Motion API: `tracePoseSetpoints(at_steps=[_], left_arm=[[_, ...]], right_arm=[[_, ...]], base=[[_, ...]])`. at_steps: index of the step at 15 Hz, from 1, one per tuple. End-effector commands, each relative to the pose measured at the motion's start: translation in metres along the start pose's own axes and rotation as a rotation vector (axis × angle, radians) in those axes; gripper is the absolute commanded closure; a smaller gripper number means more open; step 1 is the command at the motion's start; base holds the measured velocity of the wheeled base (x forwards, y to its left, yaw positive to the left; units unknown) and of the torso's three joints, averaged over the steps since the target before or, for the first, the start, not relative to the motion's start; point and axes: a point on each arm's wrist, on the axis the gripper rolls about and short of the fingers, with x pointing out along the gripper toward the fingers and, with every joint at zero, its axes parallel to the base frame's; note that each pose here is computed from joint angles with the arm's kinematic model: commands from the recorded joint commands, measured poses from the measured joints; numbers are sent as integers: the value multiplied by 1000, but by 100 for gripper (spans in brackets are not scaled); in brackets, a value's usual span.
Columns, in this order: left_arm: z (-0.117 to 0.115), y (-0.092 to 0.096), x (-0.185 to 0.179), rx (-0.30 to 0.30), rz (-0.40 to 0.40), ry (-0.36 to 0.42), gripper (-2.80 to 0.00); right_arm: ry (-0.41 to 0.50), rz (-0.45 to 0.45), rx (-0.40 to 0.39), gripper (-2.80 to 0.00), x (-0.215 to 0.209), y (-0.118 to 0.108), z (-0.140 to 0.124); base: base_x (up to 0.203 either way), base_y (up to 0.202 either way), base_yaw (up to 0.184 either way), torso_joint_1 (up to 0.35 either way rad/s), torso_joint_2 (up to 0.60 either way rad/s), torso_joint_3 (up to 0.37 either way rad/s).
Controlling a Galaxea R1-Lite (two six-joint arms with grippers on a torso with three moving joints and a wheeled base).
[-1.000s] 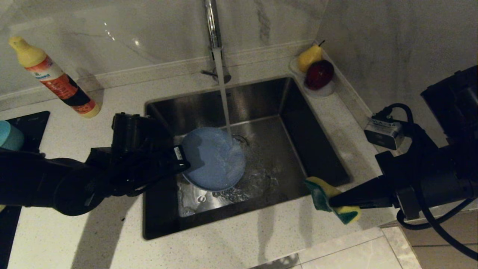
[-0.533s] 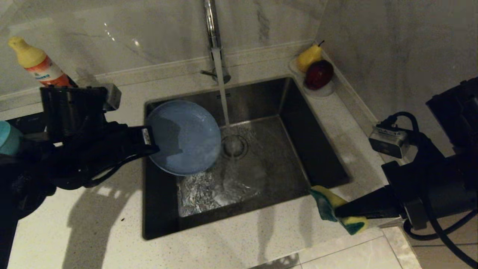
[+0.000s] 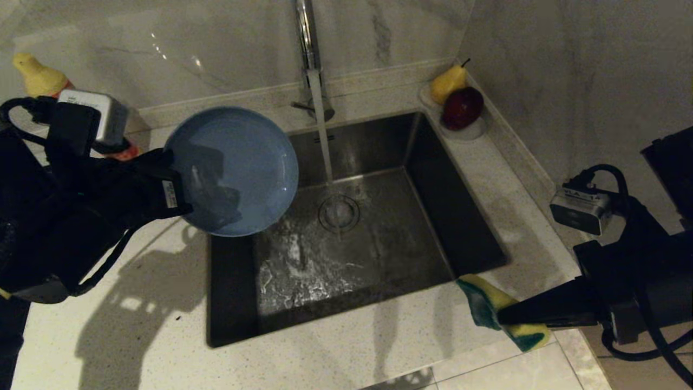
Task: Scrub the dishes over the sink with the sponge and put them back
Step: Rinse the plate, then place the plate on the table
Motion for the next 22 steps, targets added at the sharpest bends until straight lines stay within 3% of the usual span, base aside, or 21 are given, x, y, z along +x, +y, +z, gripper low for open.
tracePoseSetpoints(at_steps=[1, 6, 8, 9, 11, 13, 16, 18, 22], left_arm=[[-1, 4, -5, 39, 24, -38, 0], [0, 5, -7, 36, 30, -78, 0], [-6, 8, -3, 6, 42, -22, 0], [-14, 10, -1, -9, 41, 54, 0], [-17, 17, 2, -130, 50, 185, 0], [-3, 31, 6, -288, 93, 292, 0], [21, 67, -3, -552, 189, 363, 0], [20, 85, -7, -624, 250, 386, 0], [-1, 116, -20, -649, 429, 440, 0]], right_arm=[[2, 8, -3, 0, -2, 2, -2], [1, 10, -4, 0, -2, 2, -3], [0, 9, -4, 0, -3, 2, -3], [-2, 10, -5, 0, -4, 3, -4], [-1, 9, -5, 0, -5, 1, -8], [-3, 10, -3, 0, -8, 1, -12], [-13, 17, -18, 0, -13, 2, -18], [-6, 13, -14, 0, -13, -1, -21], [2, 8, -6, 0, -13, -4, -24]], base=[[0, 0, 0, 0, 0, 0], [0, 0, 0, 0, 0, 0], [0, 0, 0, 0, 0, 0], [0, 0, 0, 0, 0, 0], [0, 0, 0, 0, 0, 0], [0, 0, 0, 0, 0, 0], [0, 0, 0, 0, 0, 0], [0, 0, 0, 0, 0, 0], [0, 0, 0, 0, 0, 0]])
